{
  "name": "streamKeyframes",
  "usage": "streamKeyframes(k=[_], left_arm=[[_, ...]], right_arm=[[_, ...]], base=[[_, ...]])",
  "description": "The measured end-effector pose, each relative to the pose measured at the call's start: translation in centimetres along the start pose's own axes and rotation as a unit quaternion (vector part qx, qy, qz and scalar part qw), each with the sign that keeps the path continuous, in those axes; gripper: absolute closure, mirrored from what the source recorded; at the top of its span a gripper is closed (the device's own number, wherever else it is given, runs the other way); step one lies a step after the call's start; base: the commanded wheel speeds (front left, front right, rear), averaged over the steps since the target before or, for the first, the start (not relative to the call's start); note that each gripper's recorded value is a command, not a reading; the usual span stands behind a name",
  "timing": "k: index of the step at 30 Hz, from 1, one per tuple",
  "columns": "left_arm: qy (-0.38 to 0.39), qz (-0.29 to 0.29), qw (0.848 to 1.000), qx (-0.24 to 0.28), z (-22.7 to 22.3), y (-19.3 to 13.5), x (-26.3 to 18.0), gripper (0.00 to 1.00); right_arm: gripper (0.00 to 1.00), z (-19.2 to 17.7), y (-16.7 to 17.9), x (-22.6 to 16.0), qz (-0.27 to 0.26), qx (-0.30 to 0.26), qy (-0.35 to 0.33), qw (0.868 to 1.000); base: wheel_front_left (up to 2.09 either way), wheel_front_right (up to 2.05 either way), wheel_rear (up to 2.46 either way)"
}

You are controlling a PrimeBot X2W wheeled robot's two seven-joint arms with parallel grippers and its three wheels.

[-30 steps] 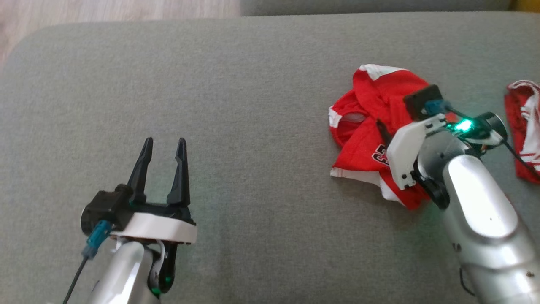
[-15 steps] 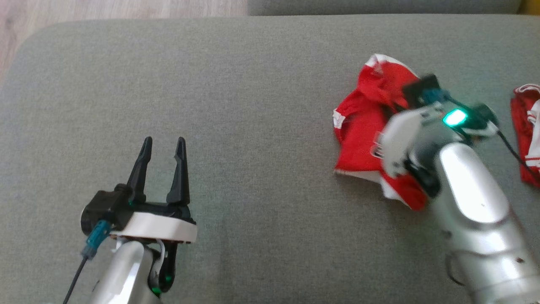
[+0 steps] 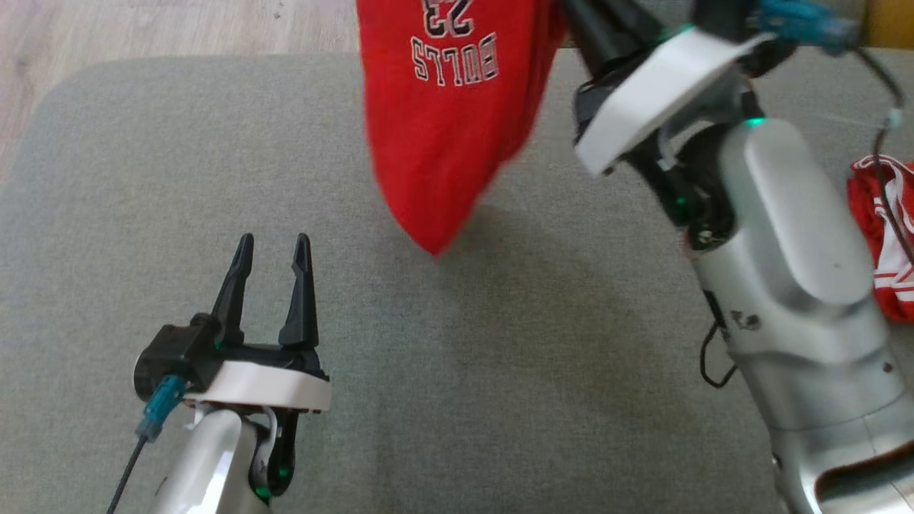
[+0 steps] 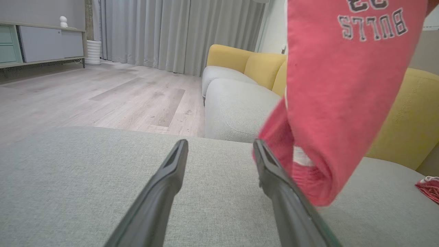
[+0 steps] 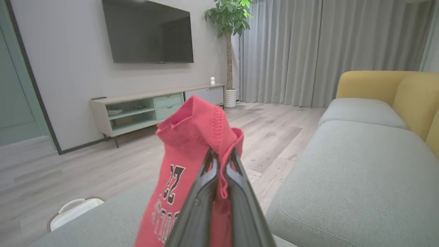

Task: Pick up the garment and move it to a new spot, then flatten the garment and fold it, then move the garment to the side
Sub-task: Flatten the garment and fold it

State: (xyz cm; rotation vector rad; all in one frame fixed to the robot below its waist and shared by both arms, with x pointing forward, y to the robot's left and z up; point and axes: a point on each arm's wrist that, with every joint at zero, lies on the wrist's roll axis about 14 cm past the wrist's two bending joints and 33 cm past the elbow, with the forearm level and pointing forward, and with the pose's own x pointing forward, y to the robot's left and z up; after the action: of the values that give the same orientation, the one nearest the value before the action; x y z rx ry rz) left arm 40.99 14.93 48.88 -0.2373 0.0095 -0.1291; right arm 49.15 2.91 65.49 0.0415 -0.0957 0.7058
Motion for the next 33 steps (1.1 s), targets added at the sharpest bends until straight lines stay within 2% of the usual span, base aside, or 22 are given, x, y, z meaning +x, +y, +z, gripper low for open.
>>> streamKeyframes(k=[4, 5, 7, 11, 12, 13, 15, 18, 22, 27, 30, 33], left_arm=[[-0.001, 0.0, 1.0, 0.0, 0.0, 0.0, 0.0, 0.0], [0.002, 0.001, 1.0, -0.001, -0.2, 0.1, 0.1, 0.0], [0.004, 0.001, 1.0, -0.002, -0.4, 0.1, 0.2, 0.0], [0.011, 0.001, 1.0, -0.001, -0.9, 0.1, 0.3, 0.0], [0.012, -0.001, 1.0, 0.001, -1.0, 0.1, 0.3, 0.0], [0.013, -0.003, 1.0, 0.0, -1.1, 0.0, 0.3, 0.0], [0.015, -0.003, 1.0, 0.0, -1.2, 0.0, 0.3, 0.0], [0.014, -0.005, 1.0, 0.0, -1.0, -0.1, 0.3, 0.0], [0.008, -0.011, 1.0, 0.002, -0.6, -0.5, 0.3, 0.0], [0.006, -0.017, 1.0, 0.002, -0.5, -1.1, -0.4, 0.0], [0.012, -0.017, 1.0, 0.0, -1.0, -1.2, -1.0, 0.0], [0.013, -0.015, 1.0, 0.001, -1.0, -1.2, -1.3, 0.0]], right_arm=[[1.0, -0.6, -2.4, -1.0, -0.037, 0.031, -0.008, 0.999], [1.0, -2.6, -5.1, -2.3, -0.083, 0.053, 0.006, 0.995], [1.0, -5.9, -8.1, -4.4, -0.138, 0.075, 0.038, 0.987], [1.0, -14.4, -12.6, -10.0, -0.234, 0.097, 0.149, 0.956], [0.08, -16.1, -13.2, -11.4, -0.249, 0.093, 0.176, 0.948], [0.0, -17.4, -13.5, -12.6, -0.262, 0.096, 0.194, 0.941], [0.0, -18.9, -14.1, -14.3, -0.283, 0.097, 0.213, 0.93], [0.0, -18.2, -15.5, -15.7, -0.312, 0.076, 0.199, 0.926], [0.0, -15.1, -15.9, -16.2, -0.323, 0.033, 0.148, 0.934], [0.0, -11.7, -13.1, -17.2, -0.299, -0.039, 0.08, 0.95], [0.0, -11.6, -11.3, -18.8, -0.29, -0.049, 0.066, 0.953], [0.0, -12.9, -9.9, -21.1, -0.293, -0.04, 0.085, 0.952]], base=[[0.0, 0.0, 0.0], [0.0, 0.0, 0.0], [0.0, 0.0, 0.0], [0.0, 0.0, 0.0], [0.0, 0.0, 0.0], [0.0, 0.0, 0.0], [0.0, 0.0, 0.0], [0.0, 0.0, 0.0], [0.0, 0.0, 0.0], [0.0, 0.0, 0.0], [0.0, 0.0, 0.0], [0.0, 0.0, 0.0]])
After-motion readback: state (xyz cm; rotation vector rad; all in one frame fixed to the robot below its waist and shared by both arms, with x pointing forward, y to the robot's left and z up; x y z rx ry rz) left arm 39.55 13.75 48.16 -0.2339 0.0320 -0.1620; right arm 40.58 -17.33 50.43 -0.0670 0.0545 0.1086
